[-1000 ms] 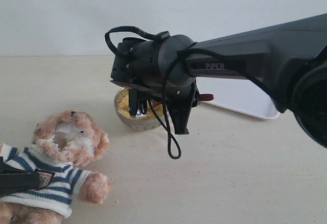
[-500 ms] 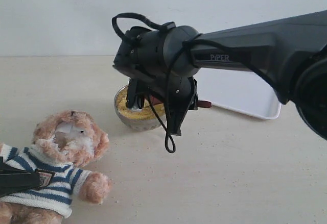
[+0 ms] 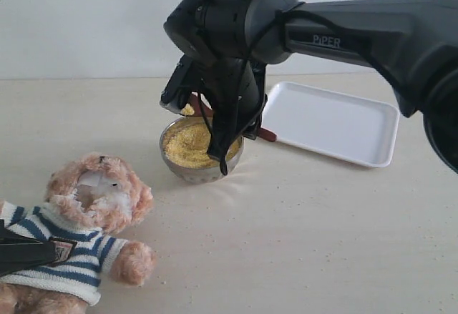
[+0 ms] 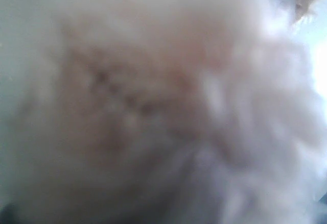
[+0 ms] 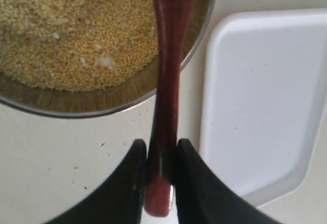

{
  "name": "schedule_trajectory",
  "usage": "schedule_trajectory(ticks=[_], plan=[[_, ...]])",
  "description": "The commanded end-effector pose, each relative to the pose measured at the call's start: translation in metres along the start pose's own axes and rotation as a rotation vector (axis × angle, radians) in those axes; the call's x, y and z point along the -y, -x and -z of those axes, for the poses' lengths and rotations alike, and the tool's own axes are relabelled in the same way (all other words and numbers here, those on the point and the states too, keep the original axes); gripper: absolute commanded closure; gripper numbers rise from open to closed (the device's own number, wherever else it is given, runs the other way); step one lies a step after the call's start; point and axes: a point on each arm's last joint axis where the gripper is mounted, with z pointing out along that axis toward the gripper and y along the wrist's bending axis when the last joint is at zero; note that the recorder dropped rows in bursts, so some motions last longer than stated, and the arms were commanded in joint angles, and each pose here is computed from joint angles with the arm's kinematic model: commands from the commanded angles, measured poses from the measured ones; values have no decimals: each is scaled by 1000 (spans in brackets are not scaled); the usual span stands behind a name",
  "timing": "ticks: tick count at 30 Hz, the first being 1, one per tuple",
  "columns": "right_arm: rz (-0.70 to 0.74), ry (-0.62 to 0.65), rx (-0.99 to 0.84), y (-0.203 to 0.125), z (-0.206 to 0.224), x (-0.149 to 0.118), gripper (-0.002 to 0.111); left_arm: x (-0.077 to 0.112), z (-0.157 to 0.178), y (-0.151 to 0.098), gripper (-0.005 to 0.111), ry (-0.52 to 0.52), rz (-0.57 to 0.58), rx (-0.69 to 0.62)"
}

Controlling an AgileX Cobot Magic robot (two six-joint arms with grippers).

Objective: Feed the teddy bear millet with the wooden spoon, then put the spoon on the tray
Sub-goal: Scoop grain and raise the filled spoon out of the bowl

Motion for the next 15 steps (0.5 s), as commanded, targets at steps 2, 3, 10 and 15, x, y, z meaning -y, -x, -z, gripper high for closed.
schedule_trajectory(ticks=[2,3,10,15], plan=[[-31,12,17,-2,8,4,107,3,1,0,101,-21,1,11],[-33,10,16,-2,7,6,107,3,1,0,101,-21,1,11],[-69,36,19,-3,7,5,107,3,1,0,101,-21,1,11],[-74,41,20,-3,7,4,107,3,1,0,101,-21,1,11]])
